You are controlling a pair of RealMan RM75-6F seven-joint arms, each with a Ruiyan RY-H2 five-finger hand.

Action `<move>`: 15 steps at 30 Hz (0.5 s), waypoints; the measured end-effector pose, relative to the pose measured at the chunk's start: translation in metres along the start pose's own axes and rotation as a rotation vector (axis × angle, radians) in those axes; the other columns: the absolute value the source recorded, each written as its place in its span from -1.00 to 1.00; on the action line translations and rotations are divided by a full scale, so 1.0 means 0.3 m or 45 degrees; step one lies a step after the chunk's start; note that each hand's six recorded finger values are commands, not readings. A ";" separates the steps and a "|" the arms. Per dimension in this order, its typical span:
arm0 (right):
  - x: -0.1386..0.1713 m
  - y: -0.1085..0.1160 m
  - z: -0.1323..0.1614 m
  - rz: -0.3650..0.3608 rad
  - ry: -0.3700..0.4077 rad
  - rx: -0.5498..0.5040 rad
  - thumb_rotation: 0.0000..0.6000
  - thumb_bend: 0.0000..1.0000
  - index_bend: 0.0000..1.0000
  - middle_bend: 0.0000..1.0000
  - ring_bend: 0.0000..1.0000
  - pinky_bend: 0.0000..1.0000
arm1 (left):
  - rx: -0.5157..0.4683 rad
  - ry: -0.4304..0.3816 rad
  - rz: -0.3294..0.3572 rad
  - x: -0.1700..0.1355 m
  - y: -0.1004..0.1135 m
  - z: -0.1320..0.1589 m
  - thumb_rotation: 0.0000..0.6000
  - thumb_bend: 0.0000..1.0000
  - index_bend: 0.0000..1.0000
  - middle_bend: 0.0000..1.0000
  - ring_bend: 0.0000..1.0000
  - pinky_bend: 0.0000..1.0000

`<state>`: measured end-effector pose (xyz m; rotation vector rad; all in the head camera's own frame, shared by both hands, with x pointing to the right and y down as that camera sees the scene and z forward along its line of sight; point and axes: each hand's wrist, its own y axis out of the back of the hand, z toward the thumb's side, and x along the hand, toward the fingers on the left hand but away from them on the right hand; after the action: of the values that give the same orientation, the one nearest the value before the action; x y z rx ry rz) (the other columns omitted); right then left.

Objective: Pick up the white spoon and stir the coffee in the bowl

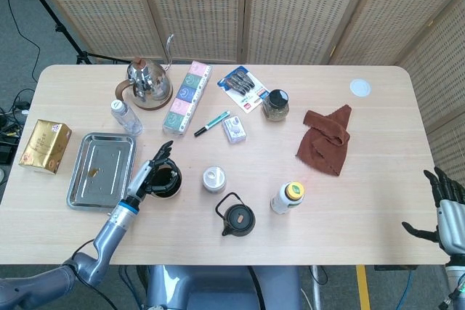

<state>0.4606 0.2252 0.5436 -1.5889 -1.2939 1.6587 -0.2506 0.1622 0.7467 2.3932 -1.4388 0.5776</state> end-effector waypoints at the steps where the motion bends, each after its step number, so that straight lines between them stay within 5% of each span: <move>1: 0.000 0.000 -0.001 0.000 0.000 0.001 1.00 -1.00 -1.00 -1.00 -1.00 -1.00 | 0.002 0.000 0.000 0.002 -0.001 -0.001 1.00 -0.13 0.32 -1.00 -1.00 -1.00; 15: -0.001 -0.002 -0.001 0.004 -0.002 0.000 1.00 -1.00 -1.00 -1.00 -1.00 -1.00 | 0.016 -0.013 -0.049 0.005 -0.048 0.007 1.00 -0.13 0.32 -1.00 -1.00 -1.00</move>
<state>0.4610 0.2252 0.5444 -1.5905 -1.2930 1.6623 -0.2368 0.1668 0.7449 2.4317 -1.3935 0.5680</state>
